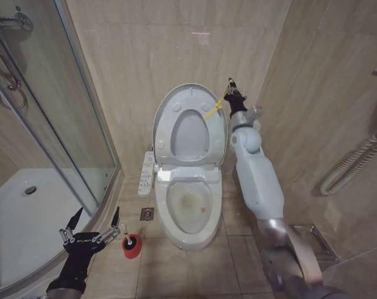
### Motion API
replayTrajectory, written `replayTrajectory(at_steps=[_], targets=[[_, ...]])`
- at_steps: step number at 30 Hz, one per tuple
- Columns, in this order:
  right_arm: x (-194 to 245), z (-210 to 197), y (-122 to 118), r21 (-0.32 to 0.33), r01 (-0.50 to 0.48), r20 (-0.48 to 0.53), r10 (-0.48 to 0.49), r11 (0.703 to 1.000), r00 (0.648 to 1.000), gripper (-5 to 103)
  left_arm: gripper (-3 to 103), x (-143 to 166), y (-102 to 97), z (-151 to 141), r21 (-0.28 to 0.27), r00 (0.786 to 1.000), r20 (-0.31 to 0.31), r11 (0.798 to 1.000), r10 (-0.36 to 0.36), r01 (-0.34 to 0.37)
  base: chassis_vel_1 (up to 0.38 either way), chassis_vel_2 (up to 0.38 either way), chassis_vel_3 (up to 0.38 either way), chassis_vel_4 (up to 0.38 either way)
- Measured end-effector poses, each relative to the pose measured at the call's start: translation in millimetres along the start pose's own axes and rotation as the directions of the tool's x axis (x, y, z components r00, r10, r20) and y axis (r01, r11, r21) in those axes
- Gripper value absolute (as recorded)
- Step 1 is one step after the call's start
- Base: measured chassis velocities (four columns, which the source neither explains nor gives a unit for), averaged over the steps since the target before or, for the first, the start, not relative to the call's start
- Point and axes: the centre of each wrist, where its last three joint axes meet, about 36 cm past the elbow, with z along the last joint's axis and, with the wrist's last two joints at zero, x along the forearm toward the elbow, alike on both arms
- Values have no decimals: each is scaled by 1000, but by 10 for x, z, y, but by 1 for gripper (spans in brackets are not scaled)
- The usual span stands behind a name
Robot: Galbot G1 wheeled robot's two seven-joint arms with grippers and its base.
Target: Open the toilet lid, clean the toilet bowl with a toilet brush, close the toilet lid, and flush.
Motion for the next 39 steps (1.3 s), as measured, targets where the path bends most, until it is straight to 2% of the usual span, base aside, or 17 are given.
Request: replayTrajectory(at_steps=[12,25,29,36,39], targets=[[-65,9,133,28,18,14,-19,999,1000,1,100,0,0,0,0,1000,0,1000,0,0,0,0,0,0],[278,141,-132,69,2,-68,3,998,998,1,100,0,0,0,0,1000,0,1000,0,0,0,0,0,0],[433,327,-295,114,-26,-124,41,993,991,1,100,0,0,0,0,1000,0,1000,0,0,0,0,0,0],[548,242,-343,119,-29,-133,44,993,990,1,100,0,0,0,0,1000,0,1000,0,0,0,0,0,0],[781,156,-362,81,-27,-163,40,996,986,-2,100,0,0,0,0,1000,0,1000,0,0,0,0,0,0]])
